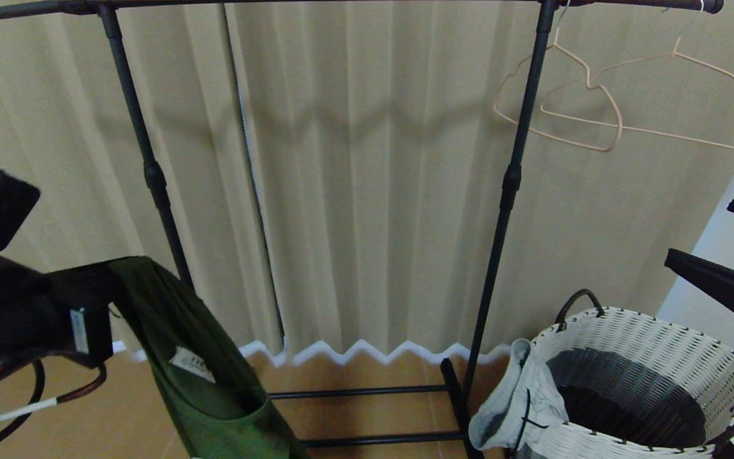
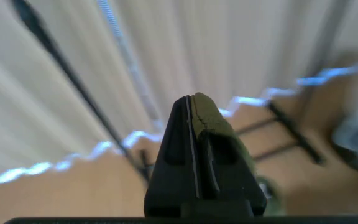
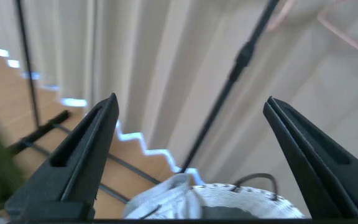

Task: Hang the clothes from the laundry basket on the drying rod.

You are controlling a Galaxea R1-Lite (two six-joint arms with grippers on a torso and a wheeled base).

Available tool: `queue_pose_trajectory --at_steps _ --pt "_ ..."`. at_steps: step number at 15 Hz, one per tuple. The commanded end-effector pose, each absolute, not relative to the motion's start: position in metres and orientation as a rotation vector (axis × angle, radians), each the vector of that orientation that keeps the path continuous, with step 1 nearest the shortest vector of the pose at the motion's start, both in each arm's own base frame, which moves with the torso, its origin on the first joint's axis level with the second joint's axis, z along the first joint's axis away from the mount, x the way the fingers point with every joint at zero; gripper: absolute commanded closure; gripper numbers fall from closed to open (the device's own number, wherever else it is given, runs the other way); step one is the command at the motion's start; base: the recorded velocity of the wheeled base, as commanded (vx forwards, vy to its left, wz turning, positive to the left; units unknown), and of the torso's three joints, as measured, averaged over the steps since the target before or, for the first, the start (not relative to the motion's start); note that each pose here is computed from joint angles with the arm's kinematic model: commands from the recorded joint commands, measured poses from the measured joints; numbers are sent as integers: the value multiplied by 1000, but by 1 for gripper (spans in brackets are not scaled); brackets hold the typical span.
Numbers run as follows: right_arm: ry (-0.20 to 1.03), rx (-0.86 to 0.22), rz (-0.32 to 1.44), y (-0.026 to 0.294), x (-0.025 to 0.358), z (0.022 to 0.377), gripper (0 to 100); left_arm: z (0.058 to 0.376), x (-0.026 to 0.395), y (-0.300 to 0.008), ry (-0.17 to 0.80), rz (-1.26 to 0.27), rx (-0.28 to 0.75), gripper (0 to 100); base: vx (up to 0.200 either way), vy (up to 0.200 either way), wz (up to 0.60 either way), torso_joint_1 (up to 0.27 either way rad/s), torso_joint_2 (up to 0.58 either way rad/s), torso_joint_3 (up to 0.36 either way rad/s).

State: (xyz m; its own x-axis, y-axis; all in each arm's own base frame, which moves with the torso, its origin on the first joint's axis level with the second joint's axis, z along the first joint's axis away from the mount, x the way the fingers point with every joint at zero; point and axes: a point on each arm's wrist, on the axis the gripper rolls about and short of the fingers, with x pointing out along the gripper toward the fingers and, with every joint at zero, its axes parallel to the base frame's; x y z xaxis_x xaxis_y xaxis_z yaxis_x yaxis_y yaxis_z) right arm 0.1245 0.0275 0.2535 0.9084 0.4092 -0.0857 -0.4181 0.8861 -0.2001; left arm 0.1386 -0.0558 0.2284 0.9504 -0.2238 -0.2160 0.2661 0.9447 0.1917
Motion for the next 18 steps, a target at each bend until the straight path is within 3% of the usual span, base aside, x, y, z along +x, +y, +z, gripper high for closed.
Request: queue_pose_trajectory --at_steps 1,7,14,18 --pt "34 -225 414 26 123 250 0 221 111 -38 155 -270 157 100 0 0 0 0 0 0" --pt "41 -222 359 20 128 240 0 216 111 -26 99 -290 68 100 0 0 0 0 0 0" --pt "64 -218 317 14 128 232 0 220 111 -27 74 -291 77 100 0 0 0 0 0 0" --pt "86 -214 317 13 127 226 0 209 111 -27 110 -295 104 100 0 0 0 0 0 0"
